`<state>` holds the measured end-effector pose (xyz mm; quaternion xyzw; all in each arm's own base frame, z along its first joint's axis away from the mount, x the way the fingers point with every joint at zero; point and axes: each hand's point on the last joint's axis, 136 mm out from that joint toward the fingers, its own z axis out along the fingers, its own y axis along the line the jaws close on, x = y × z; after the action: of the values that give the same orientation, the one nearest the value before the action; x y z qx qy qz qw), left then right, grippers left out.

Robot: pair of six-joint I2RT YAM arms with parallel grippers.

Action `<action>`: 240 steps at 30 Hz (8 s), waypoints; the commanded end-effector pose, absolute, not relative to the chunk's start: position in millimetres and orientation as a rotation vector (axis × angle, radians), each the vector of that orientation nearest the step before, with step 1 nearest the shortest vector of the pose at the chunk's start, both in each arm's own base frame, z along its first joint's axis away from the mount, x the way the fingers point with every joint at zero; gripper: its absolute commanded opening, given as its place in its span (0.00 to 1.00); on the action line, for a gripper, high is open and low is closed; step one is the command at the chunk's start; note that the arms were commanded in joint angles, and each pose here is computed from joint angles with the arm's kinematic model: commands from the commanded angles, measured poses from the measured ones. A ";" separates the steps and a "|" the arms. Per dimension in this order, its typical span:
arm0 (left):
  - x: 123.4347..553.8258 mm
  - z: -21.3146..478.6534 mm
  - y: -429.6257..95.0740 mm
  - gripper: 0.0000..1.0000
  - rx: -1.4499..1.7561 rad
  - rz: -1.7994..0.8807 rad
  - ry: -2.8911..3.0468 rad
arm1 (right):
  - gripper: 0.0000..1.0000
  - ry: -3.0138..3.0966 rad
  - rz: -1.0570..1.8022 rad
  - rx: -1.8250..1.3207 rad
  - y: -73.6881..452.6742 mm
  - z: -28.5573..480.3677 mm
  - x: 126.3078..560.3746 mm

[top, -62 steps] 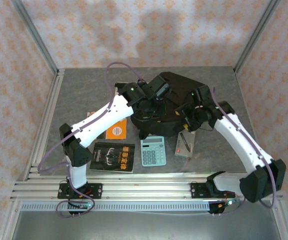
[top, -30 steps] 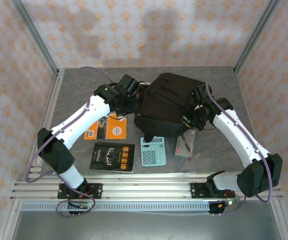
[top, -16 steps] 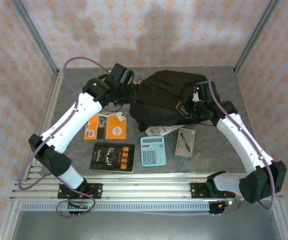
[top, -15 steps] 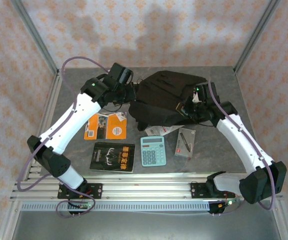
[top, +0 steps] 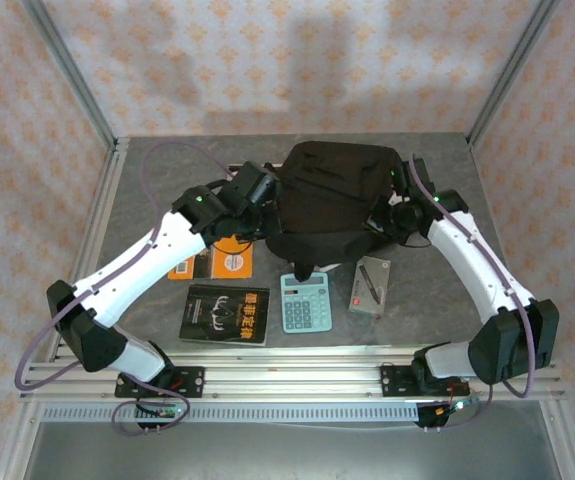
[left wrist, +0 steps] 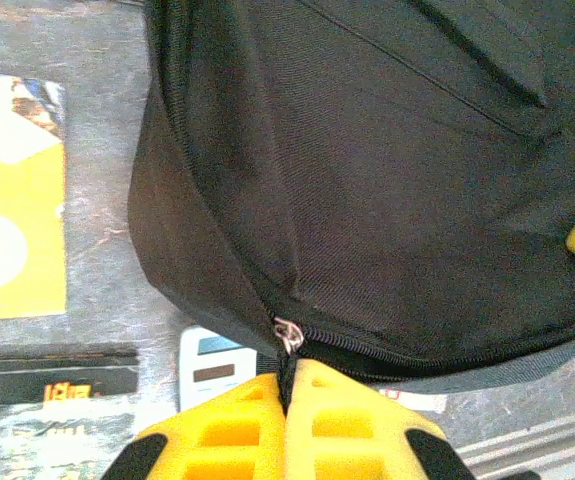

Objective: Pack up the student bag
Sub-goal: Unzip the student bag at the top-right of the table, then open the student bag at the top-right of the table.

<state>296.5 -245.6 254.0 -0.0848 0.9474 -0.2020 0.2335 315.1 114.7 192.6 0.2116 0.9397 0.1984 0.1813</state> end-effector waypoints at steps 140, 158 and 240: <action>365.5 226.0 -172.7 0.49 -0.652 -0.485 2.626 | 0.59 2.728 0.746 0.714 262.6 167.8 304.7; 388.4 187.7 -242.3 0.49 -0.509 -0.115 2.794 | 0.64 2.565 0.137 0.611 127.8 216.1 265.2; 432.6 259.0 -230.2 0.00 -0.636 -0.493 2.585 | 0.80 2.220 0.325 -0.433 187.0 281.7 354.7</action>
<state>426.9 -230.8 254.7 -0.2199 0.9362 -0.1695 0.2156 349.6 165.0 266.7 0.0490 0.9192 0.1960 0.3381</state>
